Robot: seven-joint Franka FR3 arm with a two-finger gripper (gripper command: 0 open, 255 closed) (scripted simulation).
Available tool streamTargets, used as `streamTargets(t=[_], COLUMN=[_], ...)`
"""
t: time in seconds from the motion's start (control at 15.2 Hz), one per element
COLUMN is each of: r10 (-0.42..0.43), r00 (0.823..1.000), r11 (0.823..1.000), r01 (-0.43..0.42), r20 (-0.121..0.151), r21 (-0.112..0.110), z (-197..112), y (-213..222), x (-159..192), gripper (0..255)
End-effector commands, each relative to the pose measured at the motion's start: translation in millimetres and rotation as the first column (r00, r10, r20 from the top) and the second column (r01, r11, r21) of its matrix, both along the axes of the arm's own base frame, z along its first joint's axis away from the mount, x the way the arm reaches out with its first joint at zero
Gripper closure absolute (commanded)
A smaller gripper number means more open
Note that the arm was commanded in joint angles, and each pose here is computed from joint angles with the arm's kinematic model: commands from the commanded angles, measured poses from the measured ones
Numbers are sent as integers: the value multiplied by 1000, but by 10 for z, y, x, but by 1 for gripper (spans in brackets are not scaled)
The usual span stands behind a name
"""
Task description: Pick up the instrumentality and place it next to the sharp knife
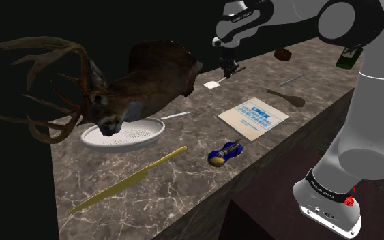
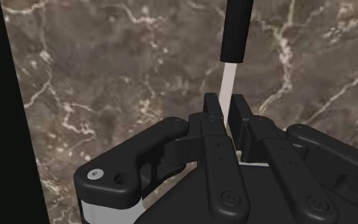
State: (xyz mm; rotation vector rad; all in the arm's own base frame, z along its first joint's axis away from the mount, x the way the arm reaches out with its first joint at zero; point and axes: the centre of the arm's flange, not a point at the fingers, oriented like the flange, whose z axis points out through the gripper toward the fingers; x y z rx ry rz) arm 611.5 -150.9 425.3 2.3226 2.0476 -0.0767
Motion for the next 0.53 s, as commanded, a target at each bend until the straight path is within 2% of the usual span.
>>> streamTargets(t=[0.0,0.46], r10=[0,0], r00=[1000,1000], r11=[1000,1000], r01=[0,0], r20=[0,0], r21=[0,0], z=[105,475], y=[8,8], x=[1,1], gripper=[255,255])
